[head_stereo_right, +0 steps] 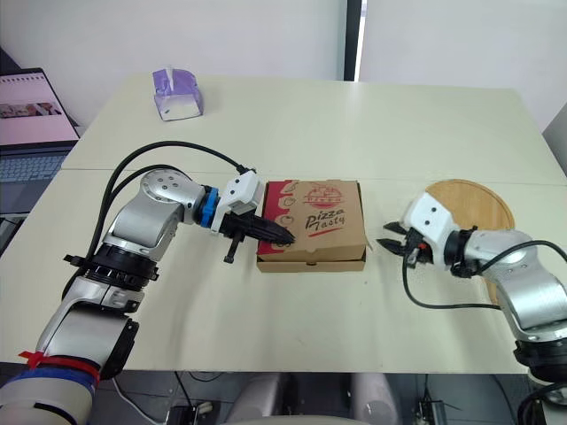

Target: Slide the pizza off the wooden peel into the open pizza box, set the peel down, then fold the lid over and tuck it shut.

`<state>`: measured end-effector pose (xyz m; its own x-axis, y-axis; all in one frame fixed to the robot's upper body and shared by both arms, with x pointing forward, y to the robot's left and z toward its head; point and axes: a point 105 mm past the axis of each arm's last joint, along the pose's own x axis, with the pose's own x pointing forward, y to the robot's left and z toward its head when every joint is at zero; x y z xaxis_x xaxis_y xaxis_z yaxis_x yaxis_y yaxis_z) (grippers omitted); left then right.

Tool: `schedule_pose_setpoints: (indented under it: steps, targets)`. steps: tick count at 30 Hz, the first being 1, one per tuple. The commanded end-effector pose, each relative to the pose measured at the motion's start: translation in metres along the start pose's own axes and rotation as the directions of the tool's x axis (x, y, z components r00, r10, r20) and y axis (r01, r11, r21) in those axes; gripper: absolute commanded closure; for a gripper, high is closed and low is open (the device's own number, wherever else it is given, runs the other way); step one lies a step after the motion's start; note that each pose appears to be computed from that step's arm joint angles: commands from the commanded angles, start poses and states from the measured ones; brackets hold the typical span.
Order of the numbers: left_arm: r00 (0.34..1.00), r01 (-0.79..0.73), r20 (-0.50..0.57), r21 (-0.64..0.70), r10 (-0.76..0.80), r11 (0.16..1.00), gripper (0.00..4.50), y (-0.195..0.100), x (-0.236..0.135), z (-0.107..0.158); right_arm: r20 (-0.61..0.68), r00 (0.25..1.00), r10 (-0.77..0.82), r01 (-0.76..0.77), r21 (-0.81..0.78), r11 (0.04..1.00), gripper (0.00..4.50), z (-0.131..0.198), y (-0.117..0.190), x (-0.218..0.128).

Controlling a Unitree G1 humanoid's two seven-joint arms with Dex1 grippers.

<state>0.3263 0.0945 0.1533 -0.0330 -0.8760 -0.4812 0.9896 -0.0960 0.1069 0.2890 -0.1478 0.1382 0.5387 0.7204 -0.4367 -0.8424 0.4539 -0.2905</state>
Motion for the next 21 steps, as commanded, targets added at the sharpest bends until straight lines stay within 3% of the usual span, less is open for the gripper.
schedule_pose_setpoints:
  steps: [1, 7, 11, 15, 21]
  targets:
    - [1.000, -0.016, -0.003, 0.024, 0.016, 1.000, 4.50, 0.001, -0.005, 0.005, 0.054, 0.998, 0.041, -0.039, -0.043, 0.998, 4.46, 0.018, 0.007, 0.001]
    - [1.000, -0.016, -0.007, 0.023, 0.016, 1.000, 4.50, 0.001, -0.006, 0.004, 0.103, 0.991, 0.085, -0.085, -0.007, 0.996, 4.46, 0.028, 0.013, 0.001]
    - [1.000, -0.018, -0.009, 0.023, 0.018, 1.000, 4.50, 0.002, -0.006, 0.004, 0.046, 0.994, 0.097, -0.096, -0.023, 0.995, 4.46, 0.017, 0.019, 0.004]
    - [1.000, -0.016, -0.010, 0.022, 0.017, 1.000, 4.50, 0.001, -0.006, 0.003, -0.003, 0.999, 0.033, -0.033, -0.077, 0.996, 4.46, 0.008, 0.006, -0.004]
    - [1.000, -0.015, -0.011, 0.013, 0.015, 1.000, 4.50, -0.001, -0.006, 0.000, 0.134, 0.991, 0.007, -0.004, -0.026, 1.000, 4.46, 0.035, -0.002, -0.013]
